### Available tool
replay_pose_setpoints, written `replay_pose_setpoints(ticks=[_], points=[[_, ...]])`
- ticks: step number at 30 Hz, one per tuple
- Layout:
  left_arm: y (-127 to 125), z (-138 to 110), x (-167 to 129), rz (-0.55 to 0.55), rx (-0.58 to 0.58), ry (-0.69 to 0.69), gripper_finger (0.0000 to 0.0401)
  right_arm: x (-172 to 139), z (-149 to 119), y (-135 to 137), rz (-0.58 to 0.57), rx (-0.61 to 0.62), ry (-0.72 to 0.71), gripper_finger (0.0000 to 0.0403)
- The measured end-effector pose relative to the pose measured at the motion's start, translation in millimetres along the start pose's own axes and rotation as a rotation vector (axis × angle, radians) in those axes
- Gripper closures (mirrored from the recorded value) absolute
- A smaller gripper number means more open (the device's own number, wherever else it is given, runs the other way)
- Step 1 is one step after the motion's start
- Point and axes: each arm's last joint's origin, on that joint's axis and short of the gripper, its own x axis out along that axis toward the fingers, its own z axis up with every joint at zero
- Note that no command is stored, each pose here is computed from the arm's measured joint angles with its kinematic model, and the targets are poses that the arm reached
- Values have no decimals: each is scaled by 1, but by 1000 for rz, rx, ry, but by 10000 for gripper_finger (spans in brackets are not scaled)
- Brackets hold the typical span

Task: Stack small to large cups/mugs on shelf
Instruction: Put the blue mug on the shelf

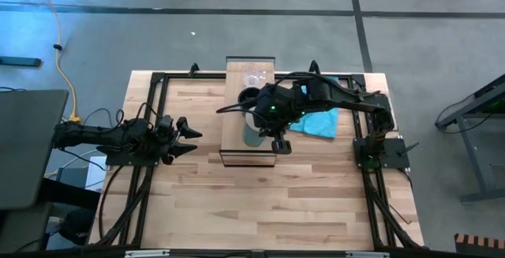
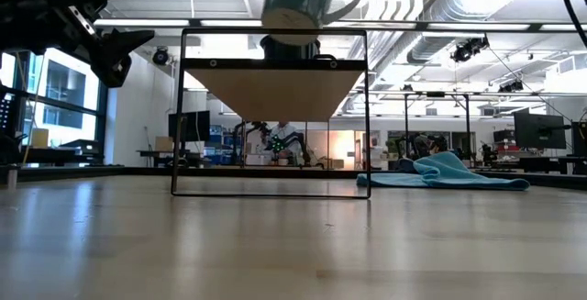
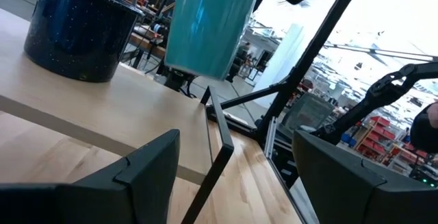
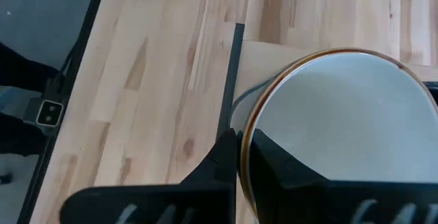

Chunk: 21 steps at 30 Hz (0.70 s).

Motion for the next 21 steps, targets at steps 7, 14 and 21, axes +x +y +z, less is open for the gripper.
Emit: replay_pose_setpoints(ticks=[7, 14, 21], points=[[0, 0, 0, 0, -8, 0, 130, 12, 2, -1, 17, -3, 21, 403], [0, 0, 0, 0, -9, 0, 130, 14, 2, -1, 17, -2, 19, 403], [0, 0, 0, 0, -15, 0, 130, 19, 5, -3, 14, -21, 3, 403]])
